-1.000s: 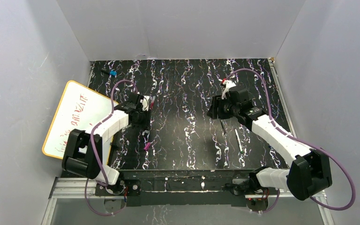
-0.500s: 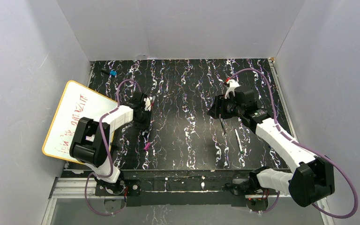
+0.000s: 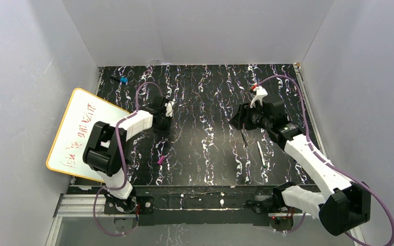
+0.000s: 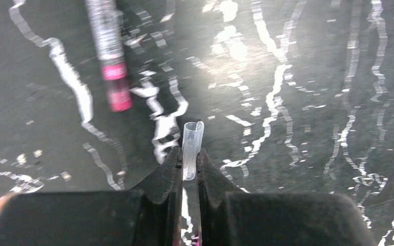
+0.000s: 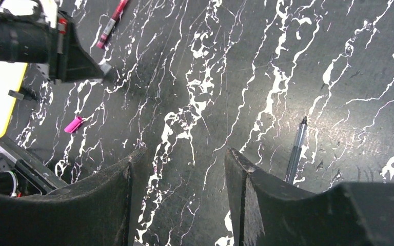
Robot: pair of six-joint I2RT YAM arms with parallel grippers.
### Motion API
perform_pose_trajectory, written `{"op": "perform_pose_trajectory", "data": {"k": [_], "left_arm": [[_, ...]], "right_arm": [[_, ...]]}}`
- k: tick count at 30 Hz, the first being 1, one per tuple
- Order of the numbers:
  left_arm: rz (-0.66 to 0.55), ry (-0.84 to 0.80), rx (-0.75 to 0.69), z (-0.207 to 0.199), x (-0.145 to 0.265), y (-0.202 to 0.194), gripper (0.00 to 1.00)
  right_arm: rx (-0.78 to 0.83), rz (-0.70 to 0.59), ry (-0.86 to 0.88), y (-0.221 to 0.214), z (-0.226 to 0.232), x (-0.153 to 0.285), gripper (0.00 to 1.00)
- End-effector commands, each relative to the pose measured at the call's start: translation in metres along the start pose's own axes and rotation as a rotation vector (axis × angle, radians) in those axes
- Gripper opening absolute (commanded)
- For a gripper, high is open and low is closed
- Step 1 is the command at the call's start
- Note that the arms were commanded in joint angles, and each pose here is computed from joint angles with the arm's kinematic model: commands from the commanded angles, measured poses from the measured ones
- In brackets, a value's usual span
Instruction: Insert the pens into the pen caps
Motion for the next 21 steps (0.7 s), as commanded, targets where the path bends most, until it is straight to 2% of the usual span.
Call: {"op": "perform_pose_trajectory", "data": {"k": [1,8,15,20,21], "left_arm": [[0.019,-0.077,-0.061,-0.047,-0.007,-0.006,0.0],[-0.006,-0.118,-0.152,-0.112,-0.021,-0.012,0.0],[0.001,-0.151,-0.172,-0.124,-0.027,-0.009,0.0],[-0.004,-0.155,-0.183,-0.13,-0.03,-0.01,0.0],[-0.006,-0.145,-0.184,-0.129,-0.03,-0.01,0.05]], "right_arm": [[0.004,-0.051,-0.022,0.006,0.0,0.01,0.63],[-0.077,0.004,-0.125,-0.007,-0.017,0.006,0.64],[-0.227,0.098,-0.142,-0.036,-0.047,-0.011,0.63],[-0.256,0.171,-0.205,-0.045,-0.06,-0.022,0.63],[-0.26,0.184,-0.213,-0.047,-0.061,-0.024,0.63]]}}
Point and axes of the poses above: each gripper's point midway between its finger pads, its own x axis back along the fingers, its own z axis along the line the jaws close on, y = z × x, the point moved 8 cm from there along x, back along the fingers, and after that the axes turned 11 degrees about x, right-handed, at the moved point
